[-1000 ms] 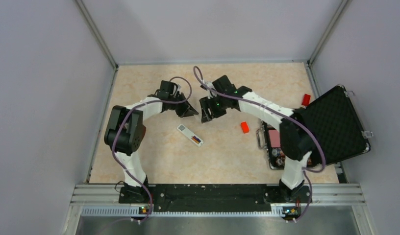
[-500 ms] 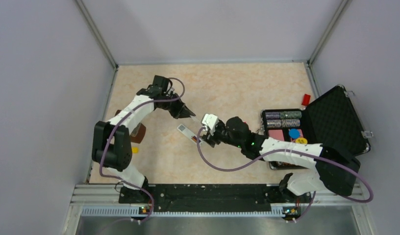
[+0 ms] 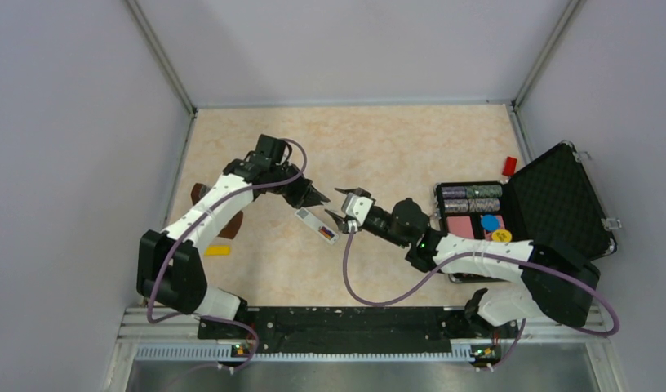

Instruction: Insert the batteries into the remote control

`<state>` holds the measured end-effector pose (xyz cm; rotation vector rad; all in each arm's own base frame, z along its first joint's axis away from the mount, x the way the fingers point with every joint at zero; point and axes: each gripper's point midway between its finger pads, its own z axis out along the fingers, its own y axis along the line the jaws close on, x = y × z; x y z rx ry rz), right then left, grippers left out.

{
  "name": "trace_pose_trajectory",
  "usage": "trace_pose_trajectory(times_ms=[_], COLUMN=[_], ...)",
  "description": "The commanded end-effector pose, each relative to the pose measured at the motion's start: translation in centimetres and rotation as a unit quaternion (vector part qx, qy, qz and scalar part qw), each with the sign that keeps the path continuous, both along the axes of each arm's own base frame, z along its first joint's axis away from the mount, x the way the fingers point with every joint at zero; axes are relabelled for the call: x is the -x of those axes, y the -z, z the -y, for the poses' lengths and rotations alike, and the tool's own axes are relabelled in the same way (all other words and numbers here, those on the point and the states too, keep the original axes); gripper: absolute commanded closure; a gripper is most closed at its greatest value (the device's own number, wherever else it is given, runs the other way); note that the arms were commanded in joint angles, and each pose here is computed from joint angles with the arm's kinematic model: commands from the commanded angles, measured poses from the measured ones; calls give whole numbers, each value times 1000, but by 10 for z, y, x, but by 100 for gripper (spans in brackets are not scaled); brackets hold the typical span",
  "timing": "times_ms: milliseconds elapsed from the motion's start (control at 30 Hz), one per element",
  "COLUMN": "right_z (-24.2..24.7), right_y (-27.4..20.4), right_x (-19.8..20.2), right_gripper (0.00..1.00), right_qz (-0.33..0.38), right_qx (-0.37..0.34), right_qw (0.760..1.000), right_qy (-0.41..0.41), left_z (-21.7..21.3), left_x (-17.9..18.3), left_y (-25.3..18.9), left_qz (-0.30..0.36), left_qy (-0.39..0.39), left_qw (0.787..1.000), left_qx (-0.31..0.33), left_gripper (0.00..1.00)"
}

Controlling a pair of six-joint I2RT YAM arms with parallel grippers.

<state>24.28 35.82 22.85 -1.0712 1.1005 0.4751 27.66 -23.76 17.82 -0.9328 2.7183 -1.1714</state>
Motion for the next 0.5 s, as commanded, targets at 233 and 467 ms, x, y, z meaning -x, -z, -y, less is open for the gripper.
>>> trace_pose_trajectory(times_ms=[233, 467], right_z=[-10, -19], right_y=[-14, -5], right_x=[23, 15], right_gripper=[47, 73], right_qz=[46, 35], right_qx=[5, 26], right_qw=[996, 997], right_qy=[-70, -67], left_z=[-2, 1], left_x=[3, 4], left_y=[-12, -18], left_qz=[26, 31], left_qy=[-25, -20], left_qw=[999, 999], left_qx=[-9, -2], left_gripper=[100, 100])
